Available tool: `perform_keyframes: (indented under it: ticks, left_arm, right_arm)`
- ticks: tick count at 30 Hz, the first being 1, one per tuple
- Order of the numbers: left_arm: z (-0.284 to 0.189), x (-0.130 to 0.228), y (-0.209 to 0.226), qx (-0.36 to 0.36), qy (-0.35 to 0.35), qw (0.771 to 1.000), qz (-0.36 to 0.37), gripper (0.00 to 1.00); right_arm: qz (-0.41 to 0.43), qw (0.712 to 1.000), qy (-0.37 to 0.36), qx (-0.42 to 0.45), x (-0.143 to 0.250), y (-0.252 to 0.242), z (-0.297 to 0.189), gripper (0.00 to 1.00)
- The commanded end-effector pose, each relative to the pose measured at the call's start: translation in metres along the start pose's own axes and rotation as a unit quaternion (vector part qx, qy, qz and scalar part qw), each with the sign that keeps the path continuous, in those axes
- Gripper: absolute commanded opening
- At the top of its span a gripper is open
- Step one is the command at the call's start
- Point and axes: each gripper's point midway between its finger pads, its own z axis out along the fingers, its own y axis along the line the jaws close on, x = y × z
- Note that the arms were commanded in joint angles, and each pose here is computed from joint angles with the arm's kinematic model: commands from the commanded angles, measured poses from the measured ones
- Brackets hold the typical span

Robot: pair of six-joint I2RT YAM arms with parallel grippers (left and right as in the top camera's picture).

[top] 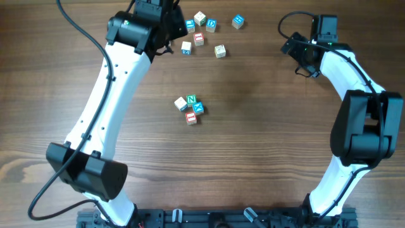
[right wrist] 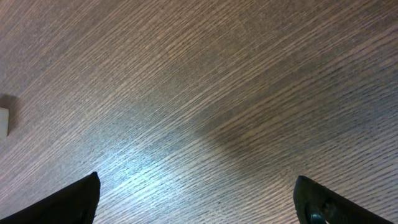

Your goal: Form a circle

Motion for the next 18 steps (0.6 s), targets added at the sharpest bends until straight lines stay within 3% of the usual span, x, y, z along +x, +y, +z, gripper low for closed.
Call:
perform_keyframes:
  ticks: [1, 10, 14, 18]
  left_arm:
    - [0.045, 0.016, -0.005, -0.006, 0.029, 0.999, 0.025, 0.04]
    - [0.155, 0.034, -0.031, 0.035, 0.025, 0.998, 0.053, 0.07]
    - [0.204, 0.057, -0.017, 0.019, 0.046, 0.997, 0.052, 0.56]
    - [0.229, 0.065, -0.001, 0.009, 0.052, 0.997, 0.054, 0.52]
  right_arm:
    - [-0.007, 1.0, 0.006, 0.009, 0.005, -0.005, 0.007, 1.0]
    - [-0.007, 1.0, 0.006, 0.009, 0.005, -0.005, 0.007, 1.0]
    - [-0.007, 1.0, 0.005, 0.009, 0.005, -0.005, 0.007, 1.0]
    - [-0.007, 1.0, 0.006, 0.009, 0.005, -0.005, 0.007, 1.0]
